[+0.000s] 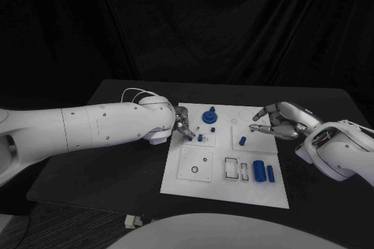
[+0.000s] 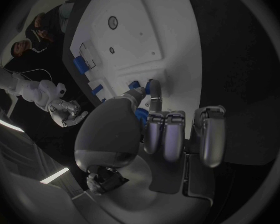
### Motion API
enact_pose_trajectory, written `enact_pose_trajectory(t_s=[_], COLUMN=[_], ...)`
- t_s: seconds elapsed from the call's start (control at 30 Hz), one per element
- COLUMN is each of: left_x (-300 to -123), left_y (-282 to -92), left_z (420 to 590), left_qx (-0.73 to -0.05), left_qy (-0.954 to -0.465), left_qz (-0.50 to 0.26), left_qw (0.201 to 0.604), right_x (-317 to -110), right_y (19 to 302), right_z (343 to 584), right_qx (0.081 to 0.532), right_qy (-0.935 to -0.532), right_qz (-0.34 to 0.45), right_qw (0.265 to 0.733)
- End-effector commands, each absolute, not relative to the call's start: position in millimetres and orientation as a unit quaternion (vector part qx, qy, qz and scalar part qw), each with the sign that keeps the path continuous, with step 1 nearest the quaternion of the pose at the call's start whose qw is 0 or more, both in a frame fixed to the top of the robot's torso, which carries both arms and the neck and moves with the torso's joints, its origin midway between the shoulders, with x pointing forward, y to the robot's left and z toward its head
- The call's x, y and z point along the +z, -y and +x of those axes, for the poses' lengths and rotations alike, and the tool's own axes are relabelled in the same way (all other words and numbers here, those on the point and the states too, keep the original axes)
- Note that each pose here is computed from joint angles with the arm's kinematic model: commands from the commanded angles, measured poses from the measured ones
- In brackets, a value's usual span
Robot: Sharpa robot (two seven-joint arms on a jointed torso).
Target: Assemble the parts on the task board
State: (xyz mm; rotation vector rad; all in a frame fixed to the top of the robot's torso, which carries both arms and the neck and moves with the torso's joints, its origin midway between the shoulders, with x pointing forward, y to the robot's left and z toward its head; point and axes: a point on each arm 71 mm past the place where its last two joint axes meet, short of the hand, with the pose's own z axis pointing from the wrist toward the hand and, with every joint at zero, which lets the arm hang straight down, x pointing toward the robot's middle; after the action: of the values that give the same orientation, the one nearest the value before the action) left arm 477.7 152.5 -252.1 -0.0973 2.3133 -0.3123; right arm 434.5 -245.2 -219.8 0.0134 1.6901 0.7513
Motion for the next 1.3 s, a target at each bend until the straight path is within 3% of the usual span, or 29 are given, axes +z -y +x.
enact_pose_trajectory(t_s=[0.03, 1.3], left_x=[-253.0, -255.1], left_y=[-150.4, -154.7], left_z=[477.2, 478.6], left_qx=[-0.129, -0.115], left_qy=[-0.912, -0.917], left_qz=[-0.032, -0.032], left_qw=[0.387, 0.38], right_x=[-221.1, -221.1], right_y=[245.9, 245.5], right_z=[434.2, 433.9], right_qx=[0.319, 0.32], right_qy=[-0.733, -0.733], right_qz=[0.009, 0.008], right_qw=[0.601, 0.6])
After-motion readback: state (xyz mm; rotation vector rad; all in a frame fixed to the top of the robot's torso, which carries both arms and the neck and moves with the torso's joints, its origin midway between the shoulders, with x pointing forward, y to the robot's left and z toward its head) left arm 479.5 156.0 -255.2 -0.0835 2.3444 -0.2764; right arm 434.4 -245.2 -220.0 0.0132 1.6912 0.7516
